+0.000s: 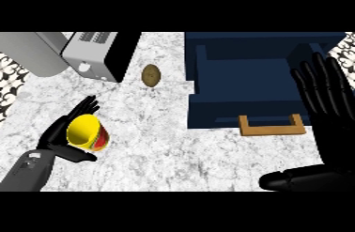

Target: Pick up the cup, place it into the drawer and close the drawer

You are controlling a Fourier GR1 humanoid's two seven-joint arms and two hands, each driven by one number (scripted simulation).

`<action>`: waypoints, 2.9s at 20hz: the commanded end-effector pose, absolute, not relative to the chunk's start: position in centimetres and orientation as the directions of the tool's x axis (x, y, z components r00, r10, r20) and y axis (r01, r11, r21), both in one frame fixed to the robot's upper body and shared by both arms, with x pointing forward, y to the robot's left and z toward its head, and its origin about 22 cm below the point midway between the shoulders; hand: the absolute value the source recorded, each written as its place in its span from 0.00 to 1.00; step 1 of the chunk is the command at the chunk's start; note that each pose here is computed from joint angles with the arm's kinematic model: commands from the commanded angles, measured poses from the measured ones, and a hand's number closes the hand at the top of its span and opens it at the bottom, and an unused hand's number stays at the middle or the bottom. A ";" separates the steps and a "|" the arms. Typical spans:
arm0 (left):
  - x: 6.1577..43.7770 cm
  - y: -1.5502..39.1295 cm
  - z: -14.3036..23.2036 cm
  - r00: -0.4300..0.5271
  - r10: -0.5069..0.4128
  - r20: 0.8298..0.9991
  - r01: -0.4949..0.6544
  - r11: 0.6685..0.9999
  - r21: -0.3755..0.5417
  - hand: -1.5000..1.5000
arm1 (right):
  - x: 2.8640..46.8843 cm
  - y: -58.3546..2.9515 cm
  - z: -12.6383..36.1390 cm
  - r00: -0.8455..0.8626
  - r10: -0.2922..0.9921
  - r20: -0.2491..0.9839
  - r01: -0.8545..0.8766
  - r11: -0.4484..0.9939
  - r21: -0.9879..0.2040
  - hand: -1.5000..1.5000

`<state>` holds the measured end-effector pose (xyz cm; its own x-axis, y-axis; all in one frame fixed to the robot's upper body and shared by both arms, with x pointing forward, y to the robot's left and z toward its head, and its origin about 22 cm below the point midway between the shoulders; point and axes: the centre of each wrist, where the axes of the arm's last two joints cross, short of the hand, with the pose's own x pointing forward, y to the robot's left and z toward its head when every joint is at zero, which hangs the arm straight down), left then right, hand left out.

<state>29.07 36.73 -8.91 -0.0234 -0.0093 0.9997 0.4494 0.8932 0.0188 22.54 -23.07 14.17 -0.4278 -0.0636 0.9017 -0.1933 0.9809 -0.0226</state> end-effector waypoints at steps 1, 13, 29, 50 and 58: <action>29.3 36.6 -9.1 -0.049 0.189 0.981 0.538 0.832 -0.133 0.00 | 22.7 -22.7 14.2 -0.425 -0.082 0.901 -0.196 0.981 -0.002 0.00; 29.1 35.5 -10.0 0.054 0.307 0.950 0.599 0.751 -0.277 0.00 | 23.0 -23.4 14.1 -0.426 -0.057 0.903 -0.201 0.979 -0.033 0.00; 29.6 34.9 -9.1 -0.076 0.418 0.905 0.614 0.735 -0.288 1.00 | 21.8 -23.4 15.2 -0.417 -0.056 0.907 -0.203 0.979 -0.033 0.00; 30.3 24.0 -4.0 -0.475 0.290 0.831 0.189 0.956 -0.226 1.00 | 22.7 -24.3 12.1 -0.395 -0.055 0.917 -0.166 0.986 -0.013 0.00; 30.6 20.7 4.9 -0.470 0.334 0.817 0.236 0.940 -0.248 1.00 | 22.4 -25.8 14.9 -0.404 -0.014 0.915 -0.146 0.988 -0.049 0.00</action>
<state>31.52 22.12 0.91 -0.4711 0.3121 0.8250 0.2120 0.9479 -0.2376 22.33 -25.02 14.11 -0.4037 -0.0307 0.9144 -0.1541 0.9874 -0.0349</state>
